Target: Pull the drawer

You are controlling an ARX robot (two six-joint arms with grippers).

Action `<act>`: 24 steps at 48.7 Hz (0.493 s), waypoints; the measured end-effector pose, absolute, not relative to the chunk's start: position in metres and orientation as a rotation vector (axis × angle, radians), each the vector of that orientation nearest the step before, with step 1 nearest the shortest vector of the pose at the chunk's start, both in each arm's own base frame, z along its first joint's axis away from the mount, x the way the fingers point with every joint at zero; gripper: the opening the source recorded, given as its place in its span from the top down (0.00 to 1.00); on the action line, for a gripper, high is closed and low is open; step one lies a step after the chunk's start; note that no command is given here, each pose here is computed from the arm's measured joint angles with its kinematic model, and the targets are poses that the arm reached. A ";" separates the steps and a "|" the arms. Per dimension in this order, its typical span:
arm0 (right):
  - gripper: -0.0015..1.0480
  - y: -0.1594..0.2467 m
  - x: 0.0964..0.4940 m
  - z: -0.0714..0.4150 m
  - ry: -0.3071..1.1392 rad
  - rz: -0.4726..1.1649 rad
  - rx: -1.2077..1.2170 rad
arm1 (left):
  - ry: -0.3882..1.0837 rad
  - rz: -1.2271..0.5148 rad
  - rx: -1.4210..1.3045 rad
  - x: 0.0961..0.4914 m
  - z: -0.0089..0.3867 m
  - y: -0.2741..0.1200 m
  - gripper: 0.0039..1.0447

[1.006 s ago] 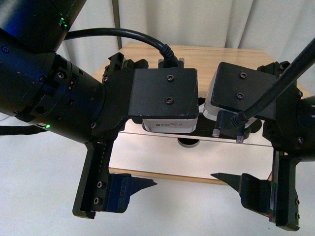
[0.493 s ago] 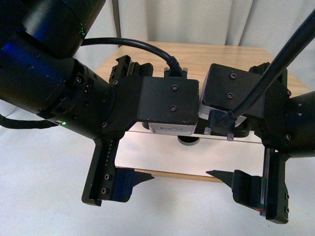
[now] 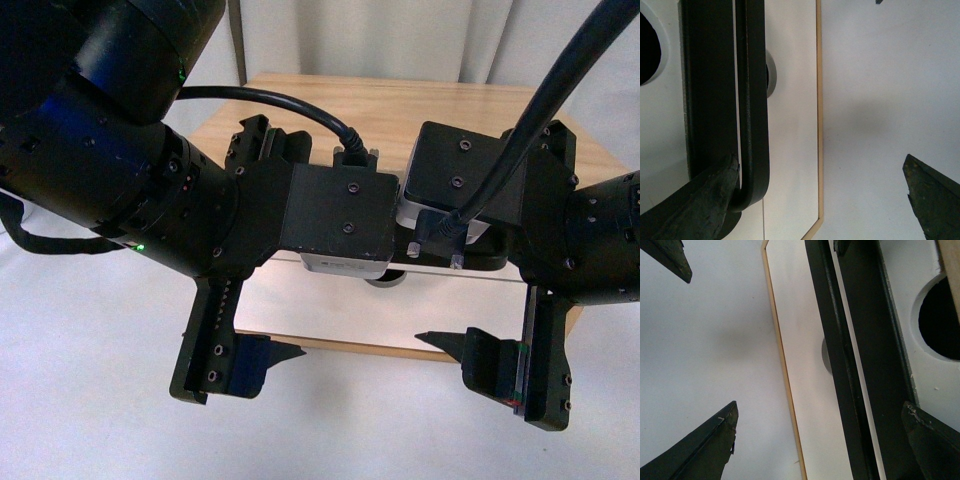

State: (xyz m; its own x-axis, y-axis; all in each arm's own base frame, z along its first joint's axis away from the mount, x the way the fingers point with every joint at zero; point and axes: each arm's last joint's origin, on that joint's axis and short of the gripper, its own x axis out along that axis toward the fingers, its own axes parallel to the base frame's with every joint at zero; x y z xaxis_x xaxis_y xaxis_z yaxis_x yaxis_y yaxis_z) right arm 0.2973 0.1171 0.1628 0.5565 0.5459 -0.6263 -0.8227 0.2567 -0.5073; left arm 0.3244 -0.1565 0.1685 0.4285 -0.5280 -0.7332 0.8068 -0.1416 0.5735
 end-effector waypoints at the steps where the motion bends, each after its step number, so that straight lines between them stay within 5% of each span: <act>1: 0.09 0.117 0.298 0.162 0.358 0.956 -0.910 | 0.289 -1.183 1.252 0.324 0.168 -0.157 0.05; 24: 0.09 0.121 0.307 0.150 0.398 0.976 -0.888 | 0.282 -1.184 1.272 0.326 0.168 -0.155 0.05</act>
State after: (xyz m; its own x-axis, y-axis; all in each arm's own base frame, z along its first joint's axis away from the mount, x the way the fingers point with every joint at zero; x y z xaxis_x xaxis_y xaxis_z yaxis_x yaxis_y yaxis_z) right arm 0.3065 0.1207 0.1501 0.5274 0.5442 -0.6525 -0.8453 0.2589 -0.4673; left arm 0.3262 -0.1551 0.1679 0.4323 -0.5230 -0.7346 0.7977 -0.1580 0.5819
